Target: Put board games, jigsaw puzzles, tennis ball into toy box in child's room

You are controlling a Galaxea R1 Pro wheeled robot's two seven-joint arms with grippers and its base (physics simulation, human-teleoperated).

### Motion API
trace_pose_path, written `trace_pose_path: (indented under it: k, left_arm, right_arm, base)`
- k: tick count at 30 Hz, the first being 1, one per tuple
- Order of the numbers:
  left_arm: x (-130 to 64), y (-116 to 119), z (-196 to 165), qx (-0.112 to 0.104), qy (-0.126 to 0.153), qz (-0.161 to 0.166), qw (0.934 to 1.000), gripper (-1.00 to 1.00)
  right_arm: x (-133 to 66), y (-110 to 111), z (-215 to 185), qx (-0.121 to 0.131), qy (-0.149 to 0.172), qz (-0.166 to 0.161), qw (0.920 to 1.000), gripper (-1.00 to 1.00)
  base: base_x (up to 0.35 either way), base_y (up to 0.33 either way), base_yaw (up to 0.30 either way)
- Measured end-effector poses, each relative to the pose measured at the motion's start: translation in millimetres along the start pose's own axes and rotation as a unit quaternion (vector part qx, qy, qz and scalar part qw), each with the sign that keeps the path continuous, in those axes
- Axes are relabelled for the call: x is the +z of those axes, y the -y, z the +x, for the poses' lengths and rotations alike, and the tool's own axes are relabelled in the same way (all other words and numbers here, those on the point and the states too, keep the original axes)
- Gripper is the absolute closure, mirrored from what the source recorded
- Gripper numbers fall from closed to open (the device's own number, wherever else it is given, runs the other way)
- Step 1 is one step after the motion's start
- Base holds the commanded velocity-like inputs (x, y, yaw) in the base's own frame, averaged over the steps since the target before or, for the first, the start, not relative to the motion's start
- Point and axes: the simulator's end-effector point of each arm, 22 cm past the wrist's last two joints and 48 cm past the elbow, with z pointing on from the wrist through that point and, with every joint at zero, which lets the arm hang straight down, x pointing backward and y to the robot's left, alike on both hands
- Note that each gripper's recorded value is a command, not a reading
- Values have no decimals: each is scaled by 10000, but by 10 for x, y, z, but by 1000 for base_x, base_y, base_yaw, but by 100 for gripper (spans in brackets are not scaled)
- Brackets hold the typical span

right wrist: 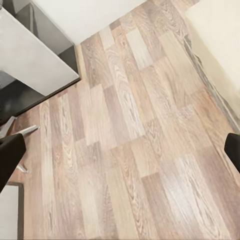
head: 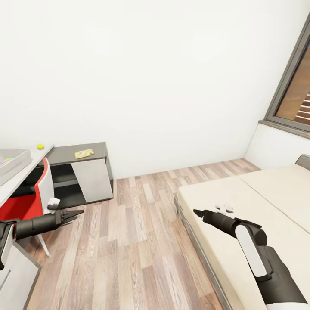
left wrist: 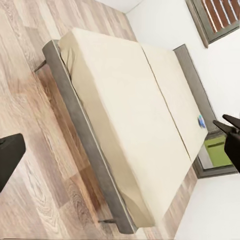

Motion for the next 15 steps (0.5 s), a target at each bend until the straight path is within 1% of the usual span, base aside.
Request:
trace_pose_path:
  k: [3, 6, 9, 15]
  left_arm:
    - [4, -88, 2, -6, 4, -200, 9998, -100]
    - [5, -157, 3, -11, 8, -358, 9994, -100]
    - [11, -177, 6, -14, 6, -410, 9992, -100]
    - [75, -167, 45, -26, -35, -411, 9991, -100]
  right_arm:
    - [-3, -9, -3, -6, -3, -8, 10000, -100]
    - [-5, -6, -3, -4, -7, -6, 10000, -100]
    - [-6, -4, -2, -4, -9, -5, 10000, -100]
    - [-7, 2, -4, -2, -9, 2, 10000, -100]
  base:
    - [0, -179, 201]
    - [0, -90, 253]
    - [0, -46, 271]
    - [0, -18, 282]
